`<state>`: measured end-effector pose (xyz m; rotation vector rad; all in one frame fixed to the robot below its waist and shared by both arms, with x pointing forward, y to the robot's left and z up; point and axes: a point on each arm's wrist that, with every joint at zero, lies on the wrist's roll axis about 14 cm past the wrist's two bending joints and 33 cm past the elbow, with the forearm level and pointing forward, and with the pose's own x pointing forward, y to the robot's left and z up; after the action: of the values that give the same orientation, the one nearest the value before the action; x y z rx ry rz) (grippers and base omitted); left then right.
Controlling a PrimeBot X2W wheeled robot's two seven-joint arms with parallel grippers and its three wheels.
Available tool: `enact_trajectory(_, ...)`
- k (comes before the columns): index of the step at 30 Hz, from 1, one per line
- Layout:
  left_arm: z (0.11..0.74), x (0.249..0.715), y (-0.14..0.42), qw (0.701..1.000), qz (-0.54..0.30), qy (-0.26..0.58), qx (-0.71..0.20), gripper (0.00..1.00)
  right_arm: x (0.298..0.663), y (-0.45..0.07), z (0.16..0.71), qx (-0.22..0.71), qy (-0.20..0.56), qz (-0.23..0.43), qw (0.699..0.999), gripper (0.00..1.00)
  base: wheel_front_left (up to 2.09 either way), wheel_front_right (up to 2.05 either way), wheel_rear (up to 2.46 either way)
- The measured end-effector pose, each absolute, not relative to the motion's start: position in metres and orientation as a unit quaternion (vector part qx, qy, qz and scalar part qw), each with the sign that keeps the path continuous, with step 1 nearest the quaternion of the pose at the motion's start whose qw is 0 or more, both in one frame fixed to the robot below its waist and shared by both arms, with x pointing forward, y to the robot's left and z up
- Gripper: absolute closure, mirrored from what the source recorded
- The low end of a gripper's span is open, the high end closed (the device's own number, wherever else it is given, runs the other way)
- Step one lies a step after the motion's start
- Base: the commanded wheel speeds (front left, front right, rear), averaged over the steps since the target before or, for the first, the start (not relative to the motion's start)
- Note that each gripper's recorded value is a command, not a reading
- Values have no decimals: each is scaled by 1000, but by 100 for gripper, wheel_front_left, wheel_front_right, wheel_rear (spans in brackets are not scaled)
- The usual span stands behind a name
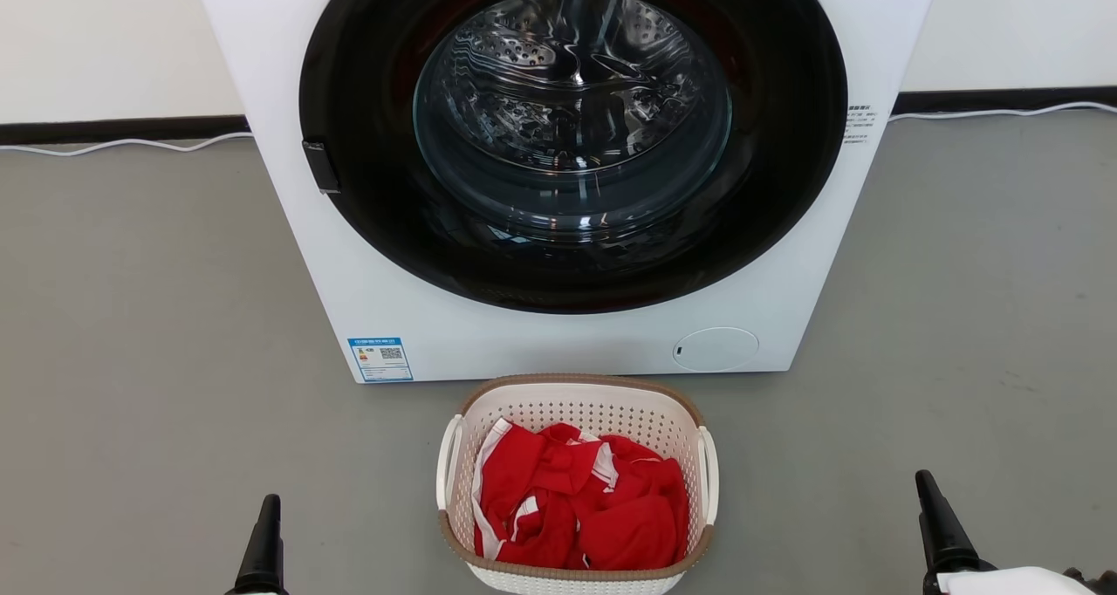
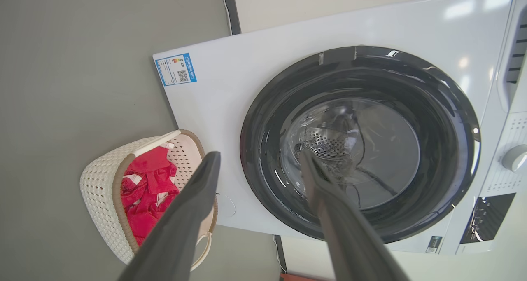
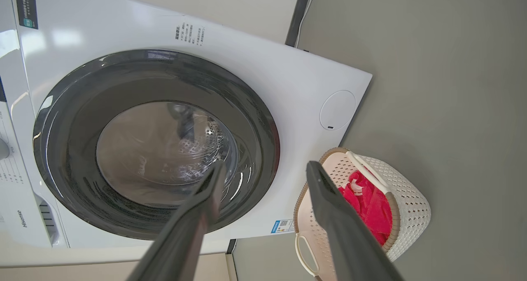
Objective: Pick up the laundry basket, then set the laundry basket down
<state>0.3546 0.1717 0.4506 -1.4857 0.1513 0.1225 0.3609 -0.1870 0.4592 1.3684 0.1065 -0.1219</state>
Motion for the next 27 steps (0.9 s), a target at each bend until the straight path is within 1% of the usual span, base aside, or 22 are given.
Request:
enact_trajectory(3,451,354,172,740,57,67,-667,0,360,-187,459,612,50,-55,787,0,0,0,0)
enact_trajectory(13,452,352,170,781,50,68,-619,0,362,-184,467,547,44,-42,835,0,0,0,0)
enact_trajectory(16,453,351,170,796,48,67,-600,0,363,-183,470,525,42,-37,849,0,0,0,0)
enact_trajectory(17,453,350,170,805,47,66,-588,0,363,-182,471,509,42,-33,859,0,0,0,0)
enact_trajectory(27,455,347,173,854,42,63,-515,0,365,-175,478,431,38,-13,901,0,0,0,0)
